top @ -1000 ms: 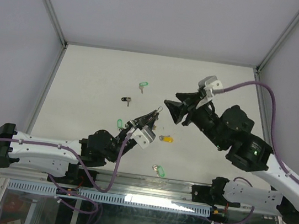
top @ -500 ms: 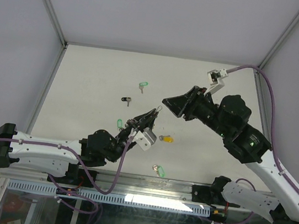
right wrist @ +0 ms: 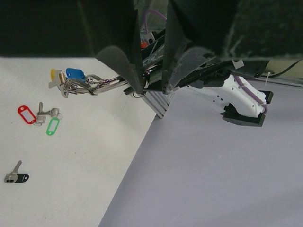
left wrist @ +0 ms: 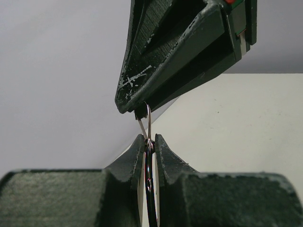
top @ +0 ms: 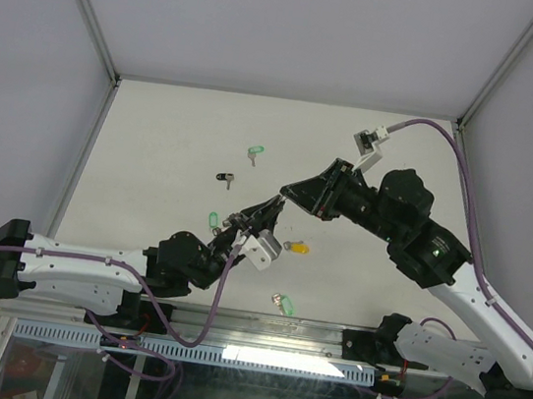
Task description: Put the keys on the keyring
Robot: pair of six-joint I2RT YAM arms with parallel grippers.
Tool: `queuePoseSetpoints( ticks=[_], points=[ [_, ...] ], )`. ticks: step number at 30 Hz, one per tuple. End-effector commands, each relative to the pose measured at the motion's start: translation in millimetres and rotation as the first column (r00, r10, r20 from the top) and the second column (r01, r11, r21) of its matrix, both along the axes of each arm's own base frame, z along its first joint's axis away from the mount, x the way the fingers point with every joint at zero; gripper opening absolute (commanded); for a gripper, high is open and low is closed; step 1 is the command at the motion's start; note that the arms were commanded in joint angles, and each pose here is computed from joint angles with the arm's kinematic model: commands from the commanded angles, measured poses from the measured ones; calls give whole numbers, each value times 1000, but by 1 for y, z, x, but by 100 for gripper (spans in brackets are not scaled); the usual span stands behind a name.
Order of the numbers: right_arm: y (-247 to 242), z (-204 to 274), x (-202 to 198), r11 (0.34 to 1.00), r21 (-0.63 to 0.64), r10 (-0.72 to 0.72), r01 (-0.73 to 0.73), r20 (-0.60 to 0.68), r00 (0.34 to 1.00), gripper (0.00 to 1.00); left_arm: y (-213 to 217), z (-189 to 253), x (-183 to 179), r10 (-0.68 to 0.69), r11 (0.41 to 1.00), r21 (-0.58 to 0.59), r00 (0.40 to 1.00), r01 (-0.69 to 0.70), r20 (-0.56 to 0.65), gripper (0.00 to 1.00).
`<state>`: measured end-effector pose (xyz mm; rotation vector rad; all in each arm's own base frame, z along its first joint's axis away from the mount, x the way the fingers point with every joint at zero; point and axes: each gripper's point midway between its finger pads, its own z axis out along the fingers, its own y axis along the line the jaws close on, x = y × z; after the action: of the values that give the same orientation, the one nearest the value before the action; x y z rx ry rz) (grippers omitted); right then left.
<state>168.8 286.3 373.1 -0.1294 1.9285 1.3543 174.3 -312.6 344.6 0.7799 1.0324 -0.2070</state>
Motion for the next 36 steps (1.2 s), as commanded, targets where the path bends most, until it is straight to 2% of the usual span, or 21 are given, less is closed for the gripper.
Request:
queuePoseSetpoints(
  ticks=[1, 9, 13, 15, 19, 24, 29, 36],
  points=[
    [3, 15, 0, 998, 56, 13, -14, 31, 999, 24, 3, 27, -1, -12, 996, -90, 1000, 14, 26, 0],
    [6, 4, 0, 999, 14, 32, -32, 19, 999, 24, 5, 27, 0, 0, 996, -93, 1000, 2, 20, 0],
    [5, 7, 0, 999, 9, 38, -39, 52, 998, 0, 7, 29, 2, 8, 994, -109, 1000, -7, 8, 0],
    [3, 14, 0, 999, 21, 37, -39, 110, 993, 0, 9, 31, 2, 9, 991, -130, 1000, -10, -5, 1],
    [-6, 30, -2, 998, 55, 25, -41, 267, 963, 0, 9, 37, -3, -37, 981, -194, 998, 27, -49, 19],
    [-14, 55, -12, 993, 92, 24, -74, 459, 888, 0, 5, 40, -10, -113, 963, -255, 989, 85, -98, 33],
    [-14, 64, -18, 988, 102, 38, -113, 549, 835, 0, -1, 43, -15, -165, 949, -288, 979, 126, -117, 40],
    [-14, 64, -18, 990, 73, 48, -117, 608, 792, 0, -6, 51, -20, -206, 934, -320, 971, 158, -123, 43]
  ],
)
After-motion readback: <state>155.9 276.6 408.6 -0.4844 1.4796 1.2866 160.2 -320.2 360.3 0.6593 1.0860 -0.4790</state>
